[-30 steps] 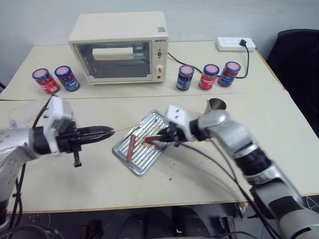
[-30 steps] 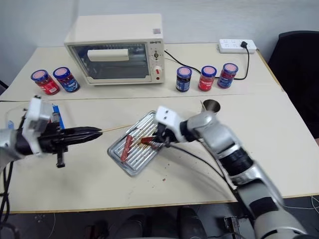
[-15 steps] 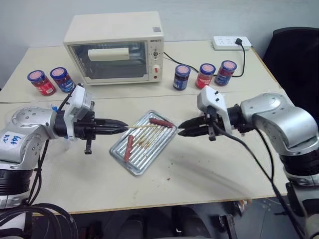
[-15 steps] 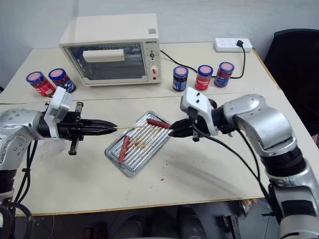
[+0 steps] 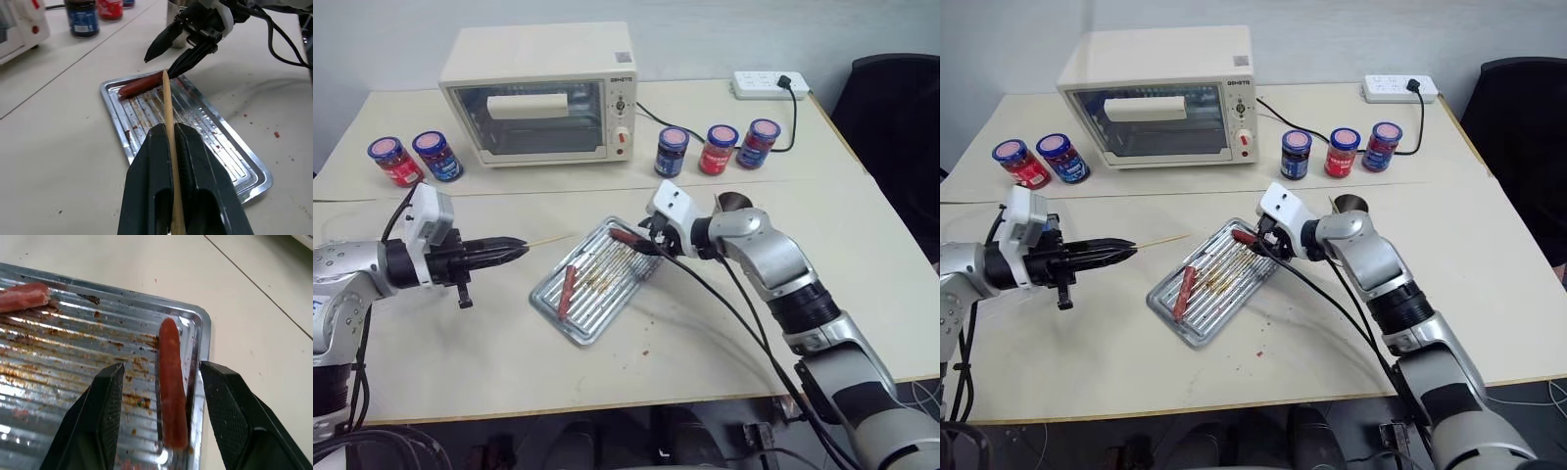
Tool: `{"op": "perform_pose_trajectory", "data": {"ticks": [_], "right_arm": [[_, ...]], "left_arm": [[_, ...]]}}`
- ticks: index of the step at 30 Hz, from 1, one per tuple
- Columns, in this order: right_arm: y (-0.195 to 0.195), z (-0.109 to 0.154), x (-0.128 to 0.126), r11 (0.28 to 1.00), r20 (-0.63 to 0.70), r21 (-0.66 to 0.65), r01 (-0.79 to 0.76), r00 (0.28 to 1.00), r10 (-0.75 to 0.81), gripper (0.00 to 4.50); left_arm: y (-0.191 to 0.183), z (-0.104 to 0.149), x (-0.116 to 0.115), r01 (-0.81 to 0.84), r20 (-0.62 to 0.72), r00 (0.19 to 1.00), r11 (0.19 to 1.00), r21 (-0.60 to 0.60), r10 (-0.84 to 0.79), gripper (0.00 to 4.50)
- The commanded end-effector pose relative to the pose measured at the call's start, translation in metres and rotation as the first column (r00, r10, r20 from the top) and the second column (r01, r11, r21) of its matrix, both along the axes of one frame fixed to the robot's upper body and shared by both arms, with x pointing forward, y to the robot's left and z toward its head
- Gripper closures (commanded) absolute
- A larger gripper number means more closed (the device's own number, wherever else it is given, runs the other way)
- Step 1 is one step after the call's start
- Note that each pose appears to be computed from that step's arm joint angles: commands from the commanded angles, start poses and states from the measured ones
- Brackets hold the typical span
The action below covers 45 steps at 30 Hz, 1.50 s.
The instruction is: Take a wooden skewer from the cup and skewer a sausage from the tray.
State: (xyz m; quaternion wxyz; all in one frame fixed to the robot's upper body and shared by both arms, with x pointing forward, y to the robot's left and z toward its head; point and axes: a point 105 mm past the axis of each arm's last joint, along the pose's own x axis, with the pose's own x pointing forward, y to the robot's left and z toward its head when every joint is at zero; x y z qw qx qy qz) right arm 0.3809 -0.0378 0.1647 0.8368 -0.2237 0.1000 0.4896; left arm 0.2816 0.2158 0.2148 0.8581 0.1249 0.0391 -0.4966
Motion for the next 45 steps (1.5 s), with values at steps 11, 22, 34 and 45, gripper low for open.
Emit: {"op": "perform_pose_trajectory", "data": {"ticks": [11,22,34,45], "right_arm": [[0.007,-0.008,0.01,1.0,-0.025,0.009,0.006,1.0,-0.006,1.96],[0.009,-0.016,0.007,1.0,-0.048,0.014,0.004,0.999,-0.004,3.57],[0.012,-0.027,0.003,1.0,-0.065,-0.006,0.003,0.998,-0.004,3.57],[0.011,-0.014,-0.002,0.999,-0.07,0.025,-0.019,0.997,0.021,4.12]], "left_arm": [[-0.001,0.015,-0.005,-0.008,0.056,0.998,1.0,0.018,0.007,4.5],[-0.001,0.018,-0.004,-0.007,0.066,0.998,0.999,0.031,0.005,4.5],[-0.003,0.018,-0.003,0.0,0.072,0.997,0.999,0.034,-0.003,4.5],[-0.005,0.018,-0.001,0.016,0.07,0.997,0.999,0.035,-0.018,4.5]]}}
